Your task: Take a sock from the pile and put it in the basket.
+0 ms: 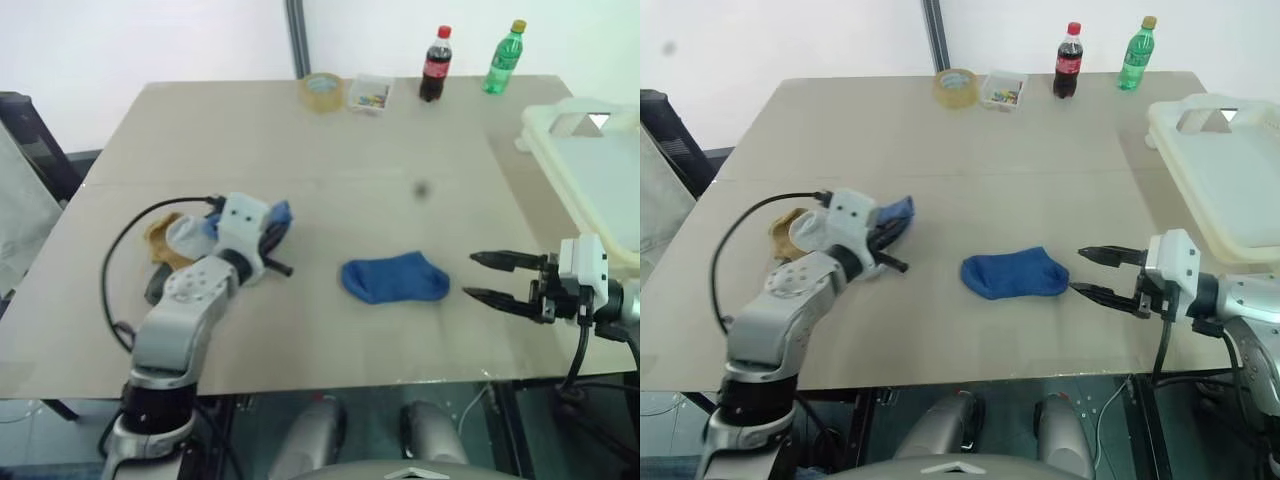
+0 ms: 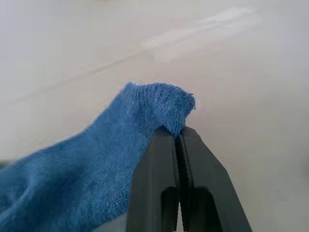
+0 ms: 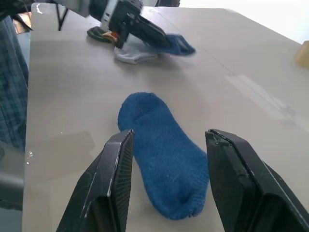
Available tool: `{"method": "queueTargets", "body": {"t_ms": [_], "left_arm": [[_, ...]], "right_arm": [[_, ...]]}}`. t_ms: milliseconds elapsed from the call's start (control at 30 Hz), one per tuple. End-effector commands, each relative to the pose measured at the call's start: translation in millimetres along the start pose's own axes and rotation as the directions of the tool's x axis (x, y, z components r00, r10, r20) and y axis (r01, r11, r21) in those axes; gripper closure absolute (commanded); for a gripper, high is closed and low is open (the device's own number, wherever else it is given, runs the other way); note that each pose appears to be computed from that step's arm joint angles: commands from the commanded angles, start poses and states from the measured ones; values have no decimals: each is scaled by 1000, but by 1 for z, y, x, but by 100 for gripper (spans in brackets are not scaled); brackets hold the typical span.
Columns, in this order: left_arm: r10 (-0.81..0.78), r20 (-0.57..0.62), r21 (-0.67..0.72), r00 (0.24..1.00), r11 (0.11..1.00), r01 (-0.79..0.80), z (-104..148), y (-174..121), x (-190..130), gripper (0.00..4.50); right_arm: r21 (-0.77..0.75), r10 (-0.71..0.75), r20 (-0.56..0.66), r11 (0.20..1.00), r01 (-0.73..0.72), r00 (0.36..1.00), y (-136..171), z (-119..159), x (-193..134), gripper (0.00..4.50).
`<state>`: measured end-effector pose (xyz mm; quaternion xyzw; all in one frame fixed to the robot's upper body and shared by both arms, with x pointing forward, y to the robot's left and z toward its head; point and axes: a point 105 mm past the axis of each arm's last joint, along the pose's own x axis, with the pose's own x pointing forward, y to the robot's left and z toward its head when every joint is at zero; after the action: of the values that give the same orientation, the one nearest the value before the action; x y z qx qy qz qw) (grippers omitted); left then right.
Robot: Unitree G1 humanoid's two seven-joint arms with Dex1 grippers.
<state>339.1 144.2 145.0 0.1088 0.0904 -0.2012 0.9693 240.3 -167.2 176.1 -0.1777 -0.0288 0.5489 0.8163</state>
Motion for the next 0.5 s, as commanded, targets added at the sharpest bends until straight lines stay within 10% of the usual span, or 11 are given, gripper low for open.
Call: {"method": "queueTargets", "body": {"t_ms": [33,500], "left_arm": [[-65,-63,-29,996,998,63,-7,-17,24,446],[-364,0,-377,932,863,337,21,-128,87,446]], "right_arm": [[-38,-3,22,999,4,1000,-2,8,3,210],[-32,-54,33,998,55,998,-1,9,12,210]]}}
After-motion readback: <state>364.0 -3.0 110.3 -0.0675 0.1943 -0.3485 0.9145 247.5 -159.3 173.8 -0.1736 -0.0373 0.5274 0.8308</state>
